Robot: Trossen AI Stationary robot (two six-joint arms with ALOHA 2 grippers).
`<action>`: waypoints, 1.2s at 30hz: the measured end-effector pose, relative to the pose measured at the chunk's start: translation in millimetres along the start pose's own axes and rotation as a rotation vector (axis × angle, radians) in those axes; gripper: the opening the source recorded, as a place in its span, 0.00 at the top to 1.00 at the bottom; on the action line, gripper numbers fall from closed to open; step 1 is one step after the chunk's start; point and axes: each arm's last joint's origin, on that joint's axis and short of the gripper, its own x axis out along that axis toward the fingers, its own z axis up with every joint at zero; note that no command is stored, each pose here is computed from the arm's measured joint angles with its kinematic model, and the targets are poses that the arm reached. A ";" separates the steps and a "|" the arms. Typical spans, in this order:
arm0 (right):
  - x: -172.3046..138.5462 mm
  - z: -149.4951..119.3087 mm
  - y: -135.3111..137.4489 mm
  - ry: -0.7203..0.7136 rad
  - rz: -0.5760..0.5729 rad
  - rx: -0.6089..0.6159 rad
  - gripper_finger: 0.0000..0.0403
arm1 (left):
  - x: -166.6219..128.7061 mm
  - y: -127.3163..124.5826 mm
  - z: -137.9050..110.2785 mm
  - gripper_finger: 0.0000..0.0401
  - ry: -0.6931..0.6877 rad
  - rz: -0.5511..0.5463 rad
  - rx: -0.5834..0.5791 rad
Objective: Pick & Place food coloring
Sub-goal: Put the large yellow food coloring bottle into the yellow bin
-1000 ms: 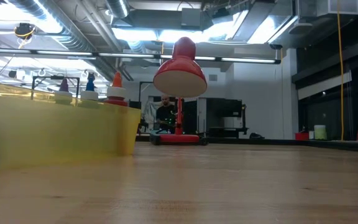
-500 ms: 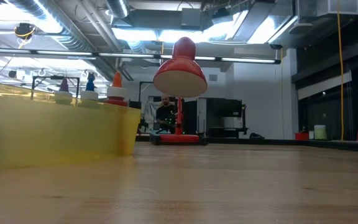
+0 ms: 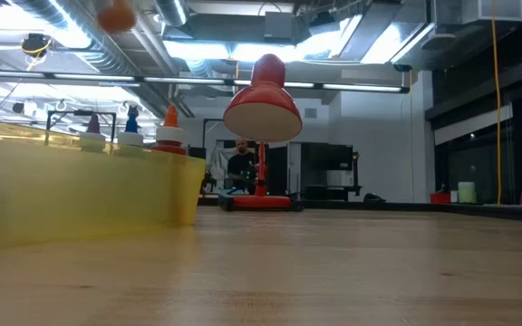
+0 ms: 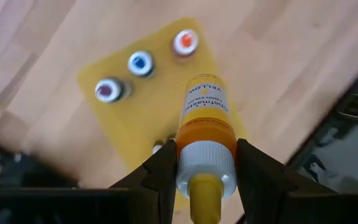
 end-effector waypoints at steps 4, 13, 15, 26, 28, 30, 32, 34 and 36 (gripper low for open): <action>-0.2 -0.2 0.1 0.000 0.000 -0.014 0.47 | 19.8 2.2 -4.1 0.69 0.038 0.073 -0.070; -0.2 -1.3 0.6 0.000 0.001 -0.031 0.47 | 71.1 18.9 -2.3 0.69 0.134 0.218 -0.157; -0.2 -1.4 0.6 -0.001 0.001 -0.033 0.47 | 83.8 20.5 0.5 0.69 0.141 0.203 -0.171; -0.2 -2.5 1.1 -0.001 0.002 -0.049 0.47 | 141.2 42.2 -0.3 0.69 0.192 0.241 -0.224; -0.2 -2.8 1.2 -0.001 0.002 -0.053 0.47 | 150.0 44.8 -2.6 0.69 0.200 0.237 -0.223; -0.2 -3.0 1.3 -0.001 0.002 -0.057 0.47 | 157.4 46.2 -4.8 0.69 0.203 0.228 -0.226; -0.2 -3.1 1.3 -0.001 0.002 -0.058 0.47 | 164.4 47.1 -6.5 0.69 0.200 0.213 -0.233; -0.2 -3.1 1.3 -0.001 0.002 -0.058 0.47 | 169.1 47.9 -7.7 0.69 0.197 0.204 -0.235; -0.2 -3.4 1.3 -0.001 0.002 -0.064 0.47 | 171.4 47.6 -7.8 0.69 0.191 0.194 -0.236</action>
